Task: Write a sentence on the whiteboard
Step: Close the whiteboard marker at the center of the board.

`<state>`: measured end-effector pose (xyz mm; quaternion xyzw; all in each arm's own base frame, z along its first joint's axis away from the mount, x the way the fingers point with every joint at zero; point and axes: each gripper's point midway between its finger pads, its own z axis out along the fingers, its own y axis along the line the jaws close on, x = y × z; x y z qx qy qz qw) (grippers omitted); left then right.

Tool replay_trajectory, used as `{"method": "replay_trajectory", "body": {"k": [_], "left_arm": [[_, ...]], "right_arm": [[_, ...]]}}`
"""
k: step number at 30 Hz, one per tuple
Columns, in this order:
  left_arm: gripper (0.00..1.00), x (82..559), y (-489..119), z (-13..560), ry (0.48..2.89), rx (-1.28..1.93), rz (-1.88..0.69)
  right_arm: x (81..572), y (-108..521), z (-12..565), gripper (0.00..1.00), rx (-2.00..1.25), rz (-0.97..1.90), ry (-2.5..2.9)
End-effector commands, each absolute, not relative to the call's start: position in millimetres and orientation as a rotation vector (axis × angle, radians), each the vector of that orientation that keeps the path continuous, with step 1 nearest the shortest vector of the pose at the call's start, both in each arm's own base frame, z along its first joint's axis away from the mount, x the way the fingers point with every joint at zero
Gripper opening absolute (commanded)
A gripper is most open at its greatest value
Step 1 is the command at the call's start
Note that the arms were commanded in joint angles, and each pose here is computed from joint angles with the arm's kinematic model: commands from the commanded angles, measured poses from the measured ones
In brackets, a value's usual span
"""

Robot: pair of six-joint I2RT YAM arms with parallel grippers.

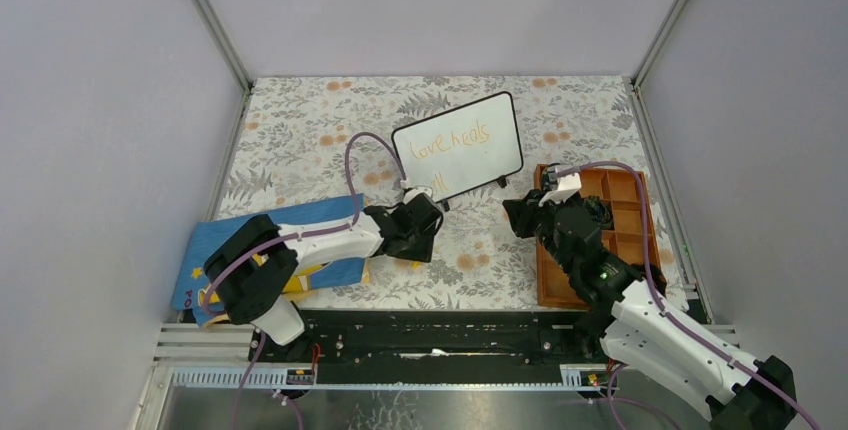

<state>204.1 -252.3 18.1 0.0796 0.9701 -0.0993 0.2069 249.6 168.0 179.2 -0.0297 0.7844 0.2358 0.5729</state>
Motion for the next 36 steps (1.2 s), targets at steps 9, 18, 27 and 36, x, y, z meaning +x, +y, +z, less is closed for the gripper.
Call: {"method": "replay_trajectory", "body": {"k": [9,18,27,36], "left_arm": [[0.54,202,-244,32,2.690,0.620,-0.180],[0.50,198,-256,26,2.712,0.690,-0.242],[0.48,199,-258,17,2.731,0.702,-0.229],[0.39,198,-254,7,2.758,0.711,-0.205]], "right_arm": [[254,163,191,0.00,-0.033,0.545,1.792],[254,163,191,0.00,-0.035,0.545,1.795],[254,163,191,0.00,-0.033,0.545,1.793],[253,163,190,0.00,-0.034,0.546,1.793]]}}
